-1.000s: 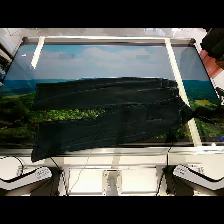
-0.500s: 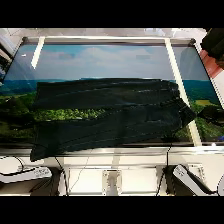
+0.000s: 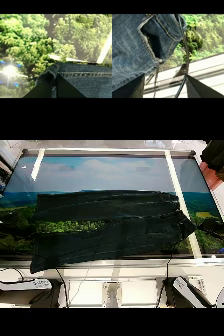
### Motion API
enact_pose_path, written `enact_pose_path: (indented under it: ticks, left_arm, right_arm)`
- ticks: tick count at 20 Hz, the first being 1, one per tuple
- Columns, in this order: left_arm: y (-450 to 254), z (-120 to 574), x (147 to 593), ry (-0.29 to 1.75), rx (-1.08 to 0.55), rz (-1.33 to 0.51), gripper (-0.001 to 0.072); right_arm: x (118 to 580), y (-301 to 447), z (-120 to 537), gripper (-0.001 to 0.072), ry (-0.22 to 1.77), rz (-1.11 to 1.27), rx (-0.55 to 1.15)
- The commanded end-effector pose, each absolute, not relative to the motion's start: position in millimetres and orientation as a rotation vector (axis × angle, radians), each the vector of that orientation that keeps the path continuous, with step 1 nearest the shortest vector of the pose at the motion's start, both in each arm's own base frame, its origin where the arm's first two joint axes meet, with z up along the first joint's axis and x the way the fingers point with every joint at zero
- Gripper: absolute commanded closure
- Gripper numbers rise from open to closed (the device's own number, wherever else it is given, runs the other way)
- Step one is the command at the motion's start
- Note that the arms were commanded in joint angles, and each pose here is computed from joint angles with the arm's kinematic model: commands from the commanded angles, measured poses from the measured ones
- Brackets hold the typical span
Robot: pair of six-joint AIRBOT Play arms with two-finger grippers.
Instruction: Fold the clothes and pants, and hang the long-sleeved shirts on hangers.
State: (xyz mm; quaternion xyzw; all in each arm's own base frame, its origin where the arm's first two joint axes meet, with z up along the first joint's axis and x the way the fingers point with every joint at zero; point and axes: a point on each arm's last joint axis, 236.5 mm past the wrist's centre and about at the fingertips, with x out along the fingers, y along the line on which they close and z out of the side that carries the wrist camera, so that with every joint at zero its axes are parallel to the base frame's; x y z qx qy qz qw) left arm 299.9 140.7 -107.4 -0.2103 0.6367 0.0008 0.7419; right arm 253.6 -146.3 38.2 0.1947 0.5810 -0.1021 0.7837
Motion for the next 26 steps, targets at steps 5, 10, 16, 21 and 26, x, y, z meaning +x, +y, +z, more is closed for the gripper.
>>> enact_pose_path:
  ticks: [5, 10, 16, 21, 26]
  left_arm:
    - [195, -36, 350, 1.072, -0.267, 0.177, 0.0684]
    - [230, 45, 373, 0.793, -0.121, 0.318, 0.0681]
    - [207, 2, 336, 1.045, -0.125, 0.219, 0.0425]
    - [233, -35, 231, 1.431, -0.194, 0.373, 0.0425]
    - [232, -47, 184, 1.469, -0.409, 0.366, 0.0423]
  right_arm:
    - [256, -149, 39, 0.0188, 1.24, -0.229, 0.414]
    - [262, -155, 41, 0.0187, 1.21, -0.244, 0.404]
    - [252, -142, 25, 0.0176, 1.268, -0.178, 0.395]
    - [240, -132, -32, 0.0078, 1.297, -0.151, 0.386]
    - [247, -124, -61, 0.0079, 1.287, -0.148, 0.472]
